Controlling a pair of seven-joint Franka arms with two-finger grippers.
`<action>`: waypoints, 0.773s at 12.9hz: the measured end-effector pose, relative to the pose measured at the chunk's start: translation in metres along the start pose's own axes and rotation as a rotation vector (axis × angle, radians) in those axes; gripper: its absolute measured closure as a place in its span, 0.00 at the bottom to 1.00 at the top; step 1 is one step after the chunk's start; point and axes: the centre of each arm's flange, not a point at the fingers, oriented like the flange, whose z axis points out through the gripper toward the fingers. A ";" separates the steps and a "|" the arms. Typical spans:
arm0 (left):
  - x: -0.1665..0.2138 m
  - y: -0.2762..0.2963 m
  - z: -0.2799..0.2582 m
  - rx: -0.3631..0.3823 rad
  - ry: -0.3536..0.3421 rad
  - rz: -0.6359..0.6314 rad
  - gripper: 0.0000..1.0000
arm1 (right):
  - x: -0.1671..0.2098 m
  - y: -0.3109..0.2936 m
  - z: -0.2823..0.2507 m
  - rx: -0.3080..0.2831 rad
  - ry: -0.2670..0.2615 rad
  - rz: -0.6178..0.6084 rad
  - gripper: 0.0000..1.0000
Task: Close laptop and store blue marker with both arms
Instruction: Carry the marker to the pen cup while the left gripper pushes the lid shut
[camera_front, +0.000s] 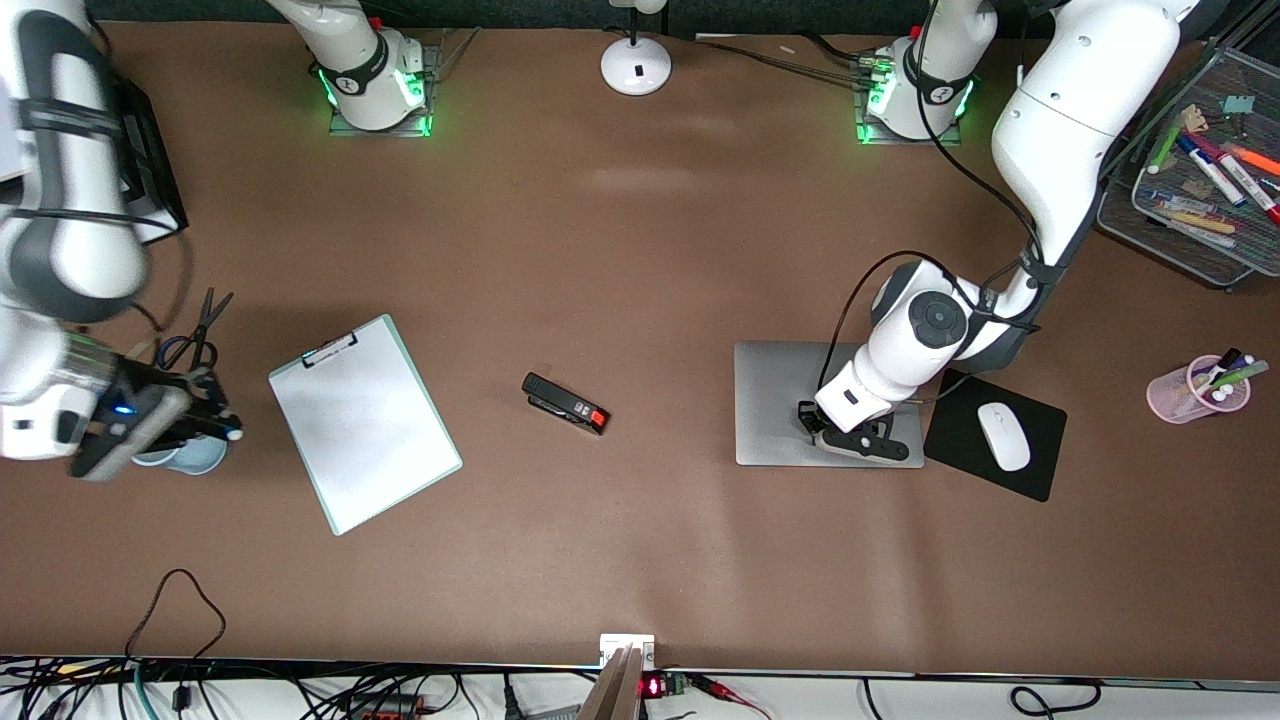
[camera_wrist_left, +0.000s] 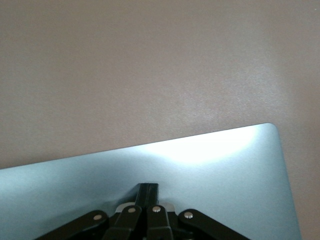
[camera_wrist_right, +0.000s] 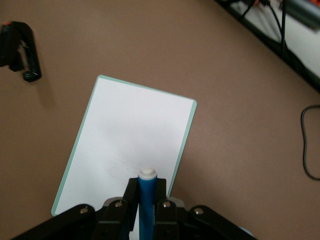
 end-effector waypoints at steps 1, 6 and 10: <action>0.001 -0.001 0.000 0.002 0.002 -0.002 0.99 | -0.009 0.008 -0.012 0.021 0.039 -0.033 0.83; 0.027 -0.006 -0.059 0.085 -0.035 0.043 0.99 | -0.043 0.041 -0.055 0.029 0.276 -0.199 0.83; 0.029 -0.005 -0.163 0.239 -0.172 0.109 0.88 | -0.107 0.079 -0.028 0.047 0.468 -0.334 0.83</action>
